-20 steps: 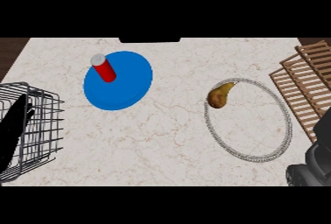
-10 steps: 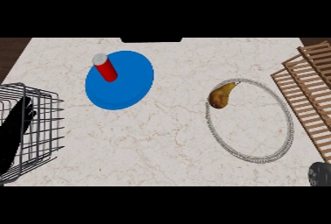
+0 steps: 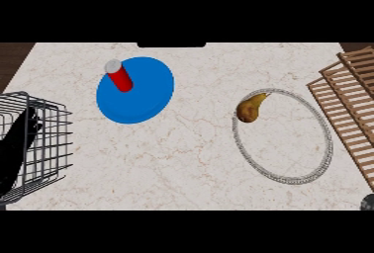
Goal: Pick the cupcake from the placemat and place it in the tiered shelf
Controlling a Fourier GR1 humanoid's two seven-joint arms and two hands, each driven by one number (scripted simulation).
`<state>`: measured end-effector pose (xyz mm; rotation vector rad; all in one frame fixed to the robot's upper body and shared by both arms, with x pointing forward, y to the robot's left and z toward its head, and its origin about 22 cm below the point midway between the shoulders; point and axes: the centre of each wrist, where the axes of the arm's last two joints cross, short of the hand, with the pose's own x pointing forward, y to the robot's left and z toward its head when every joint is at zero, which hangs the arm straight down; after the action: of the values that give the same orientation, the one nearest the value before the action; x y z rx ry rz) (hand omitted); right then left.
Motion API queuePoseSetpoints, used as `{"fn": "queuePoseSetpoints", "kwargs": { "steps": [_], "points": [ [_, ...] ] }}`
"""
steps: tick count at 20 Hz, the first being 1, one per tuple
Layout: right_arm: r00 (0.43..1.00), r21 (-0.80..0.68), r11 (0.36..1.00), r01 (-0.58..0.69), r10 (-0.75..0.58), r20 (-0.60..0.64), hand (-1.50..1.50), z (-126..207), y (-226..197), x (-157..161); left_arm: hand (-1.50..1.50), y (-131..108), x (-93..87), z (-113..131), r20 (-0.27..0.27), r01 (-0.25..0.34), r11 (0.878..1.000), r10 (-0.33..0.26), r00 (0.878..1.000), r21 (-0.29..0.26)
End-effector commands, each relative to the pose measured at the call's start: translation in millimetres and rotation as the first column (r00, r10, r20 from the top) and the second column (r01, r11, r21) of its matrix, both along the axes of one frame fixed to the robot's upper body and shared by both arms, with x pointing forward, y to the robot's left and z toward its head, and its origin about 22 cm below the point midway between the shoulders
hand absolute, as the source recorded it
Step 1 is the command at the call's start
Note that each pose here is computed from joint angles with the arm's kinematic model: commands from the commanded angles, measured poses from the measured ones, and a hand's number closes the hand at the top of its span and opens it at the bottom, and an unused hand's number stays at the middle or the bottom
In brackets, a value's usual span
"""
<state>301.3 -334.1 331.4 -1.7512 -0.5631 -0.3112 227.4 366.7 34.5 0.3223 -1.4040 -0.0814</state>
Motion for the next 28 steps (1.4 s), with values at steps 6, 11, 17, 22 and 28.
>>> {"fn": "queuePoseSetpoints", "kwargs": {
  "steps": [6, 11, 17, 22, 28],
  "points": [
    [0.995, 0.027, 0.998, 0.058, -0.055, -0.085, -1.5, -35.3, -32.1, 6.9, 0.0, -15.0, 5.1, -24.5, -0.08, 0.001, 0.997, -0.007, 0.997, -0.079],
    [0.998, 0.012, 1.0, 0.008, -0.009, 0.062, -1.5, -36.9, -34.5, -4.6, 0.0, -14.0, 2.4, -24.9, -0.069, 0.005, 0.996, -0.011, 0.998, -0.086],
    [0.962, 0.068, 0.997, -0.037, 0.017, 0.274, -1.5, -25.0, -21.9, -23.7, 0.0, -12.0, -3.5, -26.4, -0.083, -0.01, 0.998, 0.004, 0.997, -0.068],
    [0.905, 0.09, 0.992, -0.083, 0.037, 0.424, -1.5, -21.9, -30.1, -44.8, 0.0, -13.6, -2.6, -33.5, -0.072, -0.022, 0.997, 0.017, 0.997, -0.076],
    [0.812, 0.008, 0.996, -0.093, 0.071, 0.58, -1.5, 20.3, -5.5, -95.1, 0.0, -10.0, -1.6, -28.1, -0.085, -0.015, 0.998, 0.009, 0.996, -0.067]
  ]
}}
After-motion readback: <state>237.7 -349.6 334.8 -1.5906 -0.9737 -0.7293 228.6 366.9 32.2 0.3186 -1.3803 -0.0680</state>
